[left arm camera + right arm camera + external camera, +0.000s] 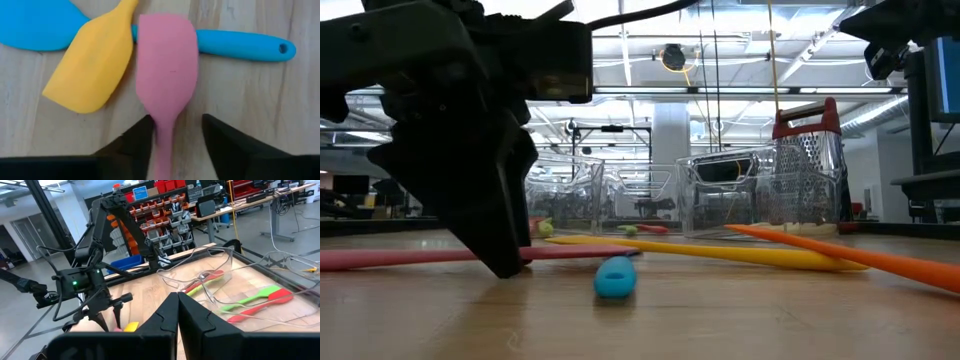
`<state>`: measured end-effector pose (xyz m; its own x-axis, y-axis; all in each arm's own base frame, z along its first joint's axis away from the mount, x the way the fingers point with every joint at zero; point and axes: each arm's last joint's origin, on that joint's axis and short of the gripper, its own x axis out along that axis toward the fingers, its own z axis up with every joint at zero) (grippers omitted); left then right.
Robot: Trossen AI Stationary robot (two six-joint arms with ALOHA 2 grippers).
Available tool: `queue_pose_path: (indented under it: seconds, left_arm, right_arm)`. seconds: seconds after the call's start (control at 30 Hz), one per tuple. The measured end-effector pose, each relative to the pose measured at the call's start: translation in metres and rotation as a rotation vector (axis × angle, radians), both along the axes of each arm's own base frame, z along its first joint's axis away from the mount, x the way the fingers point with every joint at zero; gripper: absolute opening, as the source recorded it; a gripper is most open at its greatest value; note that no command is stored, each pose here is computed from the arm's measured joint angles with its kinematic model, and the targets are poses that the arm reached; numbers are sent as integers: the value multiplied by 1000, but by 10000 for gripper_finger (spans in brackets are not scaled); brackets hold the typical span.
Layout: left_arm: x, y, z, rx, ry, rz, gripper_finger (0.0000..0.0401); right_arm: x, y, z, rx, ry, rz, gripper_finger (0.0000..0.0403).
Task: Pick & Place Kitchen Items
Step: Put the pink spatula into the middle transparent bin
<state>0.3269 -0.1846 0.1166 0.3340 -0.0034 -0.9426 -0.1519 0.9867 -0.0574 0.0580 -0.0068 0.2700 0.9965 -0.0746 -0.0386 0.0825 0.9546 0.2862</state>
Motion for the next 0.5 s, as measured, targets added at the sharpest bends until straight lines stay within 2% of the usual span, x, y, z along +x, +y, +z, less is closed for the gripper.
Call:
queue_pose_path:
  seconds: [0.3, 0.37, 0.5]
  left_arm:
    - [-3, -5, -1, 6, 3, -44, 24]
    - [-3, -5, 0, 8, 6, -46, 13]
    - [-4, -5, -1, 13, 17, -47, 23]
  right_arm:
    - [0, 0, 0, 0, 0, 0, 0]
    - [0, 0, 0, 0, 0, 0, 0]
    - [0, 0, 0, 0, 0, 0, 0]
